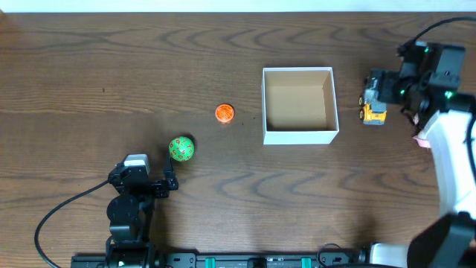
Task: Pack container
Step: 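Reach right gripper to the yellow-grey toy vehicle and grasp it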
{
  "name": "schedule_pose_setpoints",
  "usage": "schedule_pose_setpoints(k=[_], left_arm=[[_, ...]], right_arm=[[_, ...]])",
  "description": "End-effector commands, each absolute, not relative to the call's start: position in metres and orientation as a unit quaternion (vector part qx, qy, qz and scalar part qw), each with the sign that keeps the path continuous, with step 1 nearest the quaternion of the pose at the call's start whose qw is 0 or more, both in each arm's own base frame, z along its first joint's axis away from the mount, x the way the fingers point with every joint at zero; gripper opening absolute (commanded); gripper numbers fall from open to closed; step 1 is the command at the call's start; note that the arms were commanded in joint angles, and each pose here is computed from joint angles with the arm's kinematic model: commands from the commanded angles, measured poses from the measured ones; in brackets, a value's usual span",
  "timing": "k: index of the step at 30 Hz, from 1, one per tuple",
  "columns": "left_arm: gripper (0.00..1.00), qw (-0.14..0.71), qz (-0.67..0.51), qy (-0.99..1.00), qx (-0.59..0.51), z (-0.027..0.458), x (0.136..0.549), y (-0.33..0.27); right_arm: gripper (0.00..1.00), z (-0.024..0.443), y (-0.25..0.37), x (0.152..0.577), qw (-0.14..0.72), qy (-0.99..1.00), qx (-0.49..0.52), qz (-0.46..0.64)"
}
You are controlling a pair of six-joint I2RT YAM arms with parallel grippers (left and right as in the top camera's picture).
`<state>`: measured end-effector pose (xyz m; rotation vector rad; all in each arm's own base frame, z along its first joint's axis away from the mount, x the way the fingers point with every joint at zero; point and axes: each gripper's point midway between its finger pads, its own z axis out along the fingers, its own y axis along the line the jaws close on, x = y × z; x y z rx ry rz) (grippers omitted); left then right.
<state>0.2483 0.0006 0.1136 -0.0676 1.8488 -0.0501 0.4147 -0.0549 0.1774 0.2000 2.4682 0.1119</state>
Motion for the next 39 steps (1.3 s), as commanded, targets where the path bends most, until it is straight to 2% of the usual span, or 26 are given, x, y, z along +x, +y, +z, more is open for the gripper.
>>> schedule_pose_setpoints(k=[1, 11, 21, 27, 39], left_arm=[[0.98, 0.581, -0.022, 0.813, -0.036, 0.097, 0.245, 0.002], [0.98, 0.581, -0.022, 0.813, -0.036, 0.097, 0.245, 0.002], [0.98, 0.581, -0.022, 0.813, -0.036, 0.097, 0.245, 0.002], [0.98, 0.581, -0.022, 0.813, -0.036, 0.097, 0.245, 0.002], [0.98, 0.581, -0.022, 0.813, -0.036, 0.097, 0.245, 0.002]], right_arm=[[0.99, 0.178, -0.082, 0.423, 0.313, 0.943, 0.115, 0.005], [0.99, 0.162, -0.112, 0.425, 0.296, 0.940, 0.157, -0.070], [0.99, 0.107, -0.101, 0.436, 0.245, 0.958, 0.147, -0.032], [0.99, 0.067, -0.077, 0.434, 0.197, 0.979, 0.044, 0.018], [0.99, 0.053, -0.076, 0.436, 0.189, 0.982, 0.010, 0.017]])
